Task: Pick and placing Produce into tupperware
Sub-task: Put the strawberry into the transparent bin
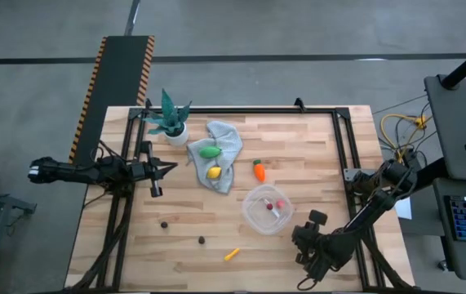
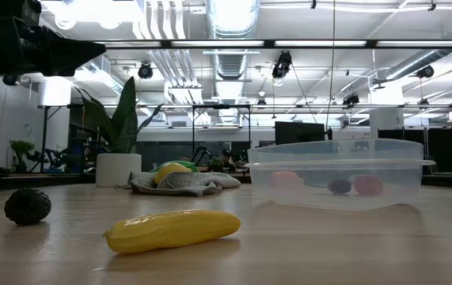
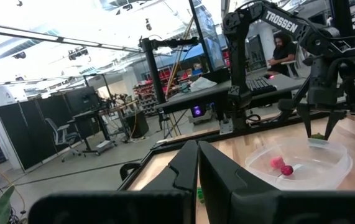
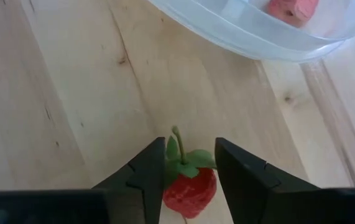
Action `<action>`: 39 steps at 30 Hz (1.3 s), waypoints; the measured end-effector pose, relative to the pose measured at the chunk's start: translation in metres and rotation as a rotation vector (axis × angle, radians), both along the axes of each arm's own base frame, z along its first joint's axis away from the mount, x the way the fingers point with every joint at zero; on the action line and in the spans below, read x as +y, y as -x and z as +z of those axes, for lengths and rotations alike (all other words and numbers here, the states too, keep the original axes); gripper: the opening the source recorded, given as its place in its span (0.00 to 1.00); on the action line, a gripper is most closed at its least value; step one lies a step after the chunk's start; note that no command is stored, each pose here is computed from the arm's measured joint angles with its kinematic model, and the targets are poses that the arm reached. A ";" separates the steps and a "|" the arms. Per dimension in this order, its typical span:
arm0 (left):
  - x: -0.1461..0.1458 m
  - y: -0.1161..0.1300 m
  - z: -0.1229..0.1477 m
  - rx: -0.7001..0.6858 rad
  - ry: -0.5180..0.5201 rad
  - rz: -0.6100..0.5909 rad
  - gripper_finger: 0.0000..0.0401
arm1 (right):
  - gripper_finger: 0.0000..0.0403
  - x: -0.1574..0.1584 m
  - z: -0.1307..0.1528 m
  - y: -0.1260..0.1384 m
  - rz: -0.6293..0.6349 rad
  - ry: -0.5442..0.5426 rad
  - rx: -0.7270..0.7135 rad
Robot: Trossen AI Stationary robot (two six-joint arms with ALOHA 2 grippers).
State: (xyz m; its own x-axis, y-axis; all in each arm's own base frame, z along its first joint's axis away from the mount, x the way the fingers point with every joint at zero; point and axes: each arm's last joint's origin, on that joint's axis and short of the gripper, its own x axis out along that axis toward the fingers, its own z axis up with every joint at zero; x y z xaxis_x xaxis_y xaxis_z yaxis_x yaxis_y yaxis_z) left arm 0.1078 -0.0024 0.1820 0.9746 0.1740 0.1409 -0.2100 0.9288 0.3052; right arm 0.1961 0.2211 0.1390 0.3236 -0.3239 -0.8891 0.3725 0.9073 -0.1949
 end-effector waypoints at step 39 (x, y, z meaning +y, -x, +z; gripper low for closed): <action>0.000 0.000 0.000 0.000 0.000 0.000 0.00 | 0.02 -0.002 -0.005 0.002 0.038 -0.019 0.023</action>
State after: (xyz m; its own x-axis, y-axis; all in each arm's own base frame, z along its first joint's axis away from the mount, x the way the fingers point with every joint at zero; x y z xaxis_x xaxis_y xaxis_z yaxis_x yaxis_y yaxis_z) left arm 0.1078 -0.0024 0.1820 0.9746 0.1740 0.1408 -0.2099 0.9290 0.3049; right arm 0.1943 0.2189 0.1335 0.3148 -0.2950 -0.9022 0.3335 0.9243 -0.1858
